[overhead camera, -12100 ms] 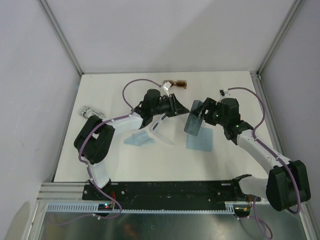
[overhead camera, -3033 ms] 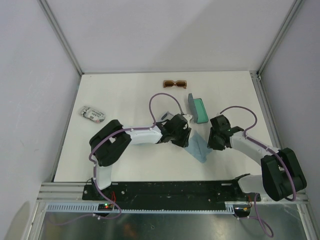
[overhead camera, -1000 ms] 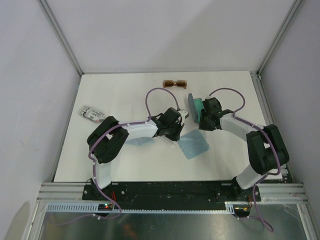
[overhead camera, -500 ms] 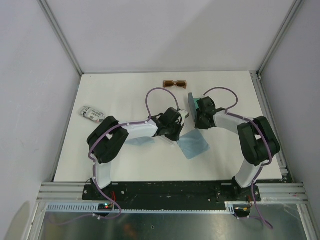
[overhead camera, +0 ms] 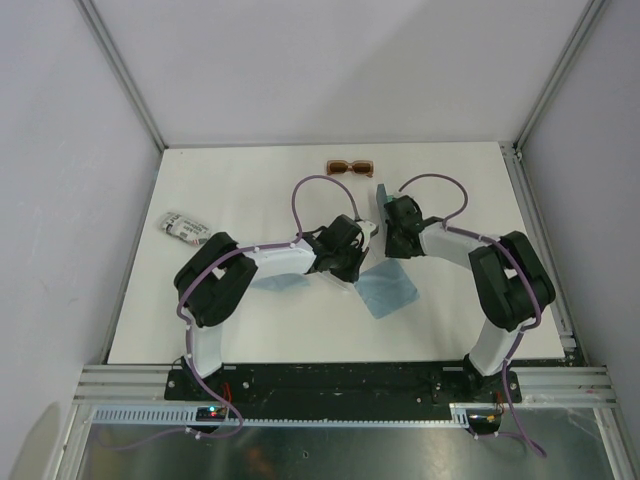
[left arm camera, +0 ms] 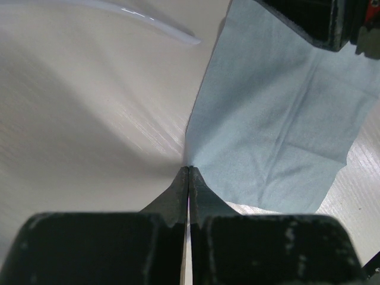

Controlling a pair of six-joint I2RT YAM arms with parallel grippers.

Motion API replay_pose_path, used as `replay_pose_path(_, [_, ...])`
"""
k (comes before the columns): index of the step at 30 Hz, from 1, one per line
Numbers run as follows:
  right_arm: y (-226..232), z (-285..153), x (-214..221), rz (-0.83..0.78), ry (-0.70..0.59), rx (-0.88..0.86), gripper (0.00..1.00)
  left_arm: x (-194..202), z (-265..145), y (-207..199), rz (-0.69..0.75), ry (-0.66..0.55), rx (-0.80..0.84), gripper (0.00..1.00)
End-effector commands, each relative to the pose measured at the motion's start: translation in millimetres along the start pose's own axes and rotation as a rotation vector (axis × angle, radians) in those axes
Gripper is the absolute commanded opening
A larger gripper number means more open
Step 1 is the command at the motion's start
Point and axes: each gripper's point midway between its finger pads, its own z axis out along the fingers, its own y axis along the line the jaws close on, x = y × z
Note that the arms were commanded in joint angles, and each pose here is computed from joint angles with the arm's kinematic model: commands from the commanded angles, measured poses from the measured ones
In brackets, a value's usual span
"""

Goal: Organize the sunglasses
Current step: Pick up the corner of the glasses cleaning cloth from the center of the board.

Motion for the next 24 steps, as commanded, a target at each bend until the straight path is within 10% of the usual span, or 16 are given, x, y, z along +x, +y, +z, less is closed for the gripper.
replay_pose_path(1, [-16.3,-0.3,25.6,-0.032,0.082,0.093,0.23,2.4,-2.7,2.9,0.025,0.026,-0.013,0.0])
replay_pose_path(24, [-21.9,-8.3,36.1,-0.061,0.077,0.12,0.22,1.4,-3.4,-0.5,0.025,0.024,0.0,0.0])
